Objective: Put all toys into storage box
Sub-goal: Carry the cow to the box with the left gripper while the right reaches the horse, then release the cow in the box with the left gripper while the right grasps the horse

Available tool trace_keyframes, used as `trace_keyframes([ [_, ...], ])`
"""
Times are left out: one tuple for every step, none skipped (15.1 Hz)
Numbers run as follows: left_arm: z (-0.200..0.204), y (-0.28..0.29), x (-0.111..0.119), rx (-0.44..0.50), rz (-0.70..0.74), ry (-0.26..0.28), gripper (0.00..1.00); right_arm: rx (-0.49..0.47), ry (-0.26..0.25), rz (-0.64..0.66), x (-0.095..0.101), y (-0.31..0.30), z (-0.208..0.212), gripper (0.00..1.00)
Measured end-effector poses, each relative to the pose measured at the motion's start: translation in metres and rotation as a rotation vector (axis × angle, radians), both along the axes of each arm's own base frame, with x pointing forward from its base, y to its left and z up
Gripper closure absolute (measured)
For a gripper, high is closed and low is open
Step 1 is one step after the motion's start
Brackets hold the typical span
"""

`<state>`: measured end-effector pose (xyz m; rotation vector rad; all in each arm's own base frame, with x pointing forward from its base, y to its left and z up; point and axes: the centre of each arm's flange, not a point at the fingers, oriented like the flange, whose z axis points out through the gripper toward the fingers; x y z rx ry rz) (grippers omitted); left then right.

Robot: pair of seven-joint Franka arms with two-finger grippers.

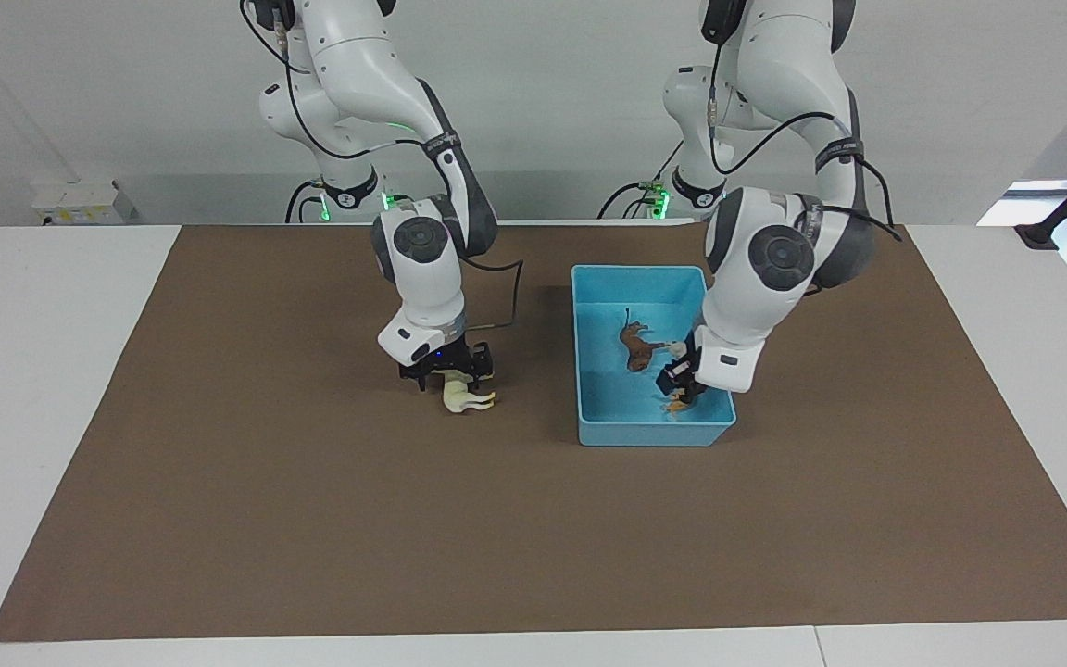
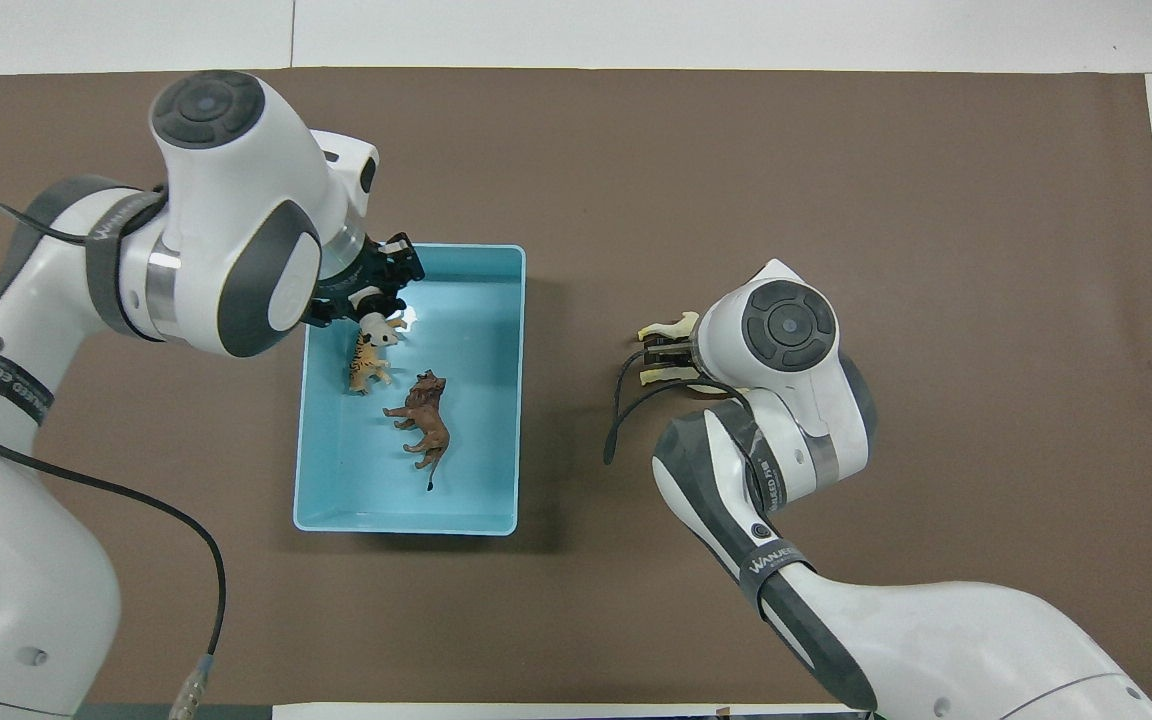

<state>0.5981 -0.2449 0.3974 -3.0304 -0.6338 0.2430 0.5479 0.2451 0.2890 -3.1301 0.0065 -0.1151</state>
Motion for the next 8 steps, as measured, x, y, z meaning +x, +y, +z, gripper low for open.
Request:
trace_keyframes([
  [-0.006, -0.014, -0.011, 0.005, -0.016, 0.008, 0.61, -0.001, -0.002, 0.0, 0.0, -0.001, -0.004, 0.0],
  [-0.009, -0.024, -0.021, 0.01, -0.033, 0.015, 0.59, -0.002, -0.004, 0.0, -0.001, -0.001, -0.006, 0.0],
  [-0.009, -0.029, -0.028, 0.011, -0.042, 0.016, 0.51, -0.002, -0.003, 0.0, -0.001, -0.001, -0.007, 0.0],
  [-0.004, -0.027, -0.029, 0.009, -0.04, 0.008, 0.41, -0.002, -0.006, 0.0, -0.001, -0.001, -0.007, 0.07],
  [0.007, -0.02, -0.027, 0.005, -0.034, -0.008, 0.3, 0.001, -0.012, 0.001, -0.001, -0.001, -0.007, 0.21],
  [0.02, -0.005, -0.022, -0.004, -0.032, -0.029, 0.2, 0.002, -0.016, 0.001, 0.0, 0.0, -0.006, 0.32],
  [0.036, 0.015, -0.017, -0.014, -0.04, -0.047, 0.07, 0.004, -0.019, 0.001, 0.001, 0.0, -0.004, 0.42],
  [0.053, 0.038, -0.013, -0.024, -0.053, -0.061, 0.0, 0.006, -0.023, 0.001, 0.001, 0.0, -0.002, 0.52],
])
